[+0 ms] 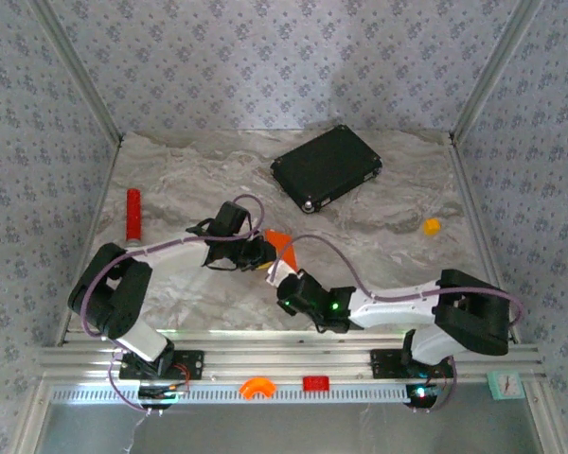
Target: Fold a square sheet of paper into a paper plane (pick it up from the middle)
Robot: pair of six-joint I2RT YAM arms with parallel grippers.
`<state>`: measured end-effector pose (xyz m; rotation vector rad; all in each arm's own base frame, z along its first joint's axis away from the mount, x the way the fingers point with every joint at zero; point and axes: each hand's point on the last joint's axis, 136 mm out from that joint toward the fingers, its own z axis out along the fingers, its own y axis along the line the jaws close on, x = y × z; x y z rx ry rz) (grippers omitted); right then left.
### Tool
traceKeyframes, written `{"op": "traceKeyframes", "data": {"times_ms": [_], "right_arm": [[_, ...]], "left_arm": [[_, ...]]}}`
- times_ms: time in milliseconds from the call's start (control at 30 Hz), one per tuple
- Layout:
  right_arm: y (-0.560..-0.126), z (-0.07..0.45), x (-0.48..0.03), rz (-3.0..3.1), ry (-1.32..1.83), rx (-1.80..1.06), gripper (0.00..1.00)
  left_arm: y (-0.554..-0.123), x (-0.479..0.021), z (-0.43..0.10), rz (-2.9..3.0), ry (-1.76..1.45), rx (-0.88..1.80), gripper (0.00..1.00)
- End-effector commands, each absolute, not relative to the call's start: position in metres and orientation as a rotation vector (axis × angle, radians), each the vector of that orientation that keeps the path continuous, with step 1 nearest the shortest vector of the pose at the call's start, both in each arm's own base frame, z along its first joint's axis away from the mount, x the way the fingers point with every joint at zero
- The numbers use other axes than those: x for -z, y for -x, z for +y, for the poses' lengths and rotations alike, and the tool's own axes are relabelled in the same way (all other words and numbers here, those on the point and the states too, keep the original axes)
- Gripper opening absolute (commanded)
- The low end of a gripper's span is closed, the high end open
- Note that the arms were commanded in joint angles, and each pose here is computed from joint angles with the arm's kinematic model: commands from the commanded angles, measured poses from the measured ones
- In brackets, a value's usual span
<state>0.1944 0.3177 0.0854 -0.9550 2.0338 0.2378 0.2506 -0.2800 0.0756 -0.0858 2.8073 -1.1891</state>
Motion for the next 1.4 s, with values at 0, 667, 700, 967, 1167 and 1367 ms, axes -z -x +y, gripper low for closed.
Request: {"op": "traceKeyframes", "data": {"times_ms": [0, 667, 700, 967, 1167, 1367], "right_arm": [[-0.186, 0.319, -0.084, 2.197, 0.831, -0.551, 0.03], [-0.21, 0.311, -0.091, 2.464, 0.467, -1.105, 0.0], [-0.21, 0.311, -0.089, 2.475, 0.463, -1.105, 0.0], [-0.209, 0.313, -0.084, 2.488, 0.459, -1.134, 0.0], [-0.203, 0.317, -0.08, 2.517, 0.487, -1.181, 0.0], [-0.196, 0.326, -0.077, 2.524, 0.515, -1.228, 0.0]], "left_arm": [[-0.253, -0.08, -0.267, 2.792, 0.118, 1.105, 0.36], [-0.263, -0.1, -0.239, 2.667, 0.221, 1.052, 0.47], [-0.264, -0.101, -0.239, 2.664, 0.22, 1.055, 0.47], [-0.263, -0.101, -0.244, 2.664, 0.201, 1.089, 0.46], [-0.264, -0.105, -0.253, 2.663, 0.152, 1.145, 0.29], [-0.272, -0.107, -0.267, 2.676, 0.081, 1.193, 0.13]]}}
